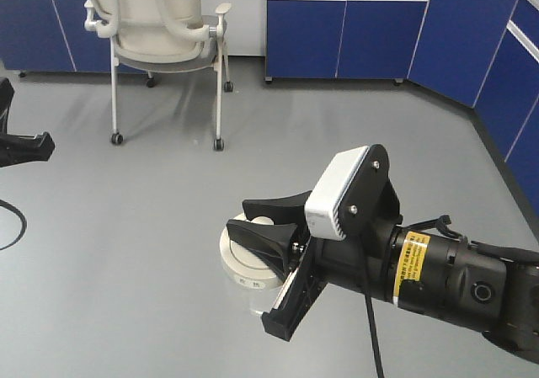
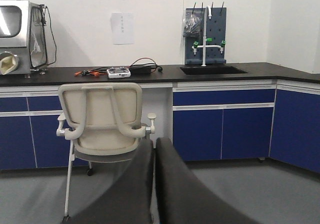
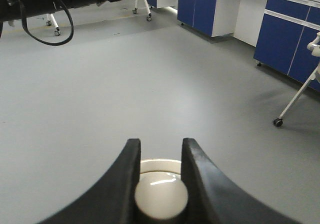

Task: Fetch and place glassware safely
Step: 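Carry the jar in the right gripper toward a black lab bench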

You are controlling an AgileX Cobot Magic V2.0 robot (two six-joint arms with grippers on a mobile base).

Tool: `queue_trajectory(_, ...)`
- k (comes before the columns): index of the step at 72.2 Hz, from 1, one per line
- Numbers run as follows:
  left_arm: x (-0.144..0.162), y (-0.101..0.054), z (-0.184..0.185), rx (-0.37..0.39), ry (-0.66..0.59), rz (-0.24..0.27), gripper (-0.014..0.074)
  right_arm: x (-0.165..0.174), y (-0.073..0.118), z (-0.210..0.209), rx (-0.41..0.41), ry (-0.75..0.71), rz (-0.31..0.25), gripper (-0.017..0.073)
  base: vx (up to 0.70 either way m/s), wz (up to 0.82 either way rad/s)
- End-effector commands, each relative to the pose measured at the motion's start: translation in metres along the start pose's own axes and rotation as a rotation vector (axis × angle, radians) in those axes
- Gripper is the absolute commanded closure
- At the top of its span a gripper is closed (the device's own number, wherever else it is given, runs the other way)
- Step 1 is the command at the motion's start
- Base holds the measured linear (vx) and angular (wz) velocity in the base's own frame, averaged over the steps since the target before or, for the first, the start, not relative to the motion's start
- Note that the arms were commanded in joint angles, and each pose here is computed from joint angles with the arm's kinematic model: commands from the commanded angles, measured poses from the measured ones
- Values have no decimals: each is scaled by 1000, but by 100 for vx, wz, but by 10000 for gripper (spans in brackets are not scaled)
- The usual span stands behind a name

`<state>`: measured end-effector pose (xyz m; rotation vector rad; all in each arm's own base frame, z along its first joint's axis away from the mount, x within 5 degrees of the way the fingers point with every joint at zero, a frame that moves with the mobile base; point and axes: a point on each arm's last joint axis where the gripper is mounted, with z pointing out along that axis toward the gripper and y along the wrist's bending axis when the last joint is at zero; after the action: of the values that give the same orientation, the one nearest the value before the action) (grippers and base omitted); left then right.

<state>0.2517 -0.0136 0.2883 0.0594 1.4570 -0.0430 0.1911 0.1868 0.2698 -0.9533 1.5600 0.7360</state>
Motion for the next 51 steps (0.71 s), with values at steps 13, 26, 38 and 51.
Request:
queue_trajectory(13, -21, 1, 1, -4, -122, -10, 592, -23, 3, -5, -28, -124, -11, 563, 64, -3)
queue_trajectory(26, -21, 1, 1, -4, -122, -10, 592, -23, 3, -5, -29, -124, -11, 563, 63, -1)
queue_trajectory(38, -21, 1, 1, -4, -122, -10, 592, -23, 3, -5, -28, -124, -11, 563, 62, 2)
queue_trajectory(51, -21, 1, 1, -4, -122, -10, 592, -23, 3, -5, -28, -124, -11, 563, 59, 3)
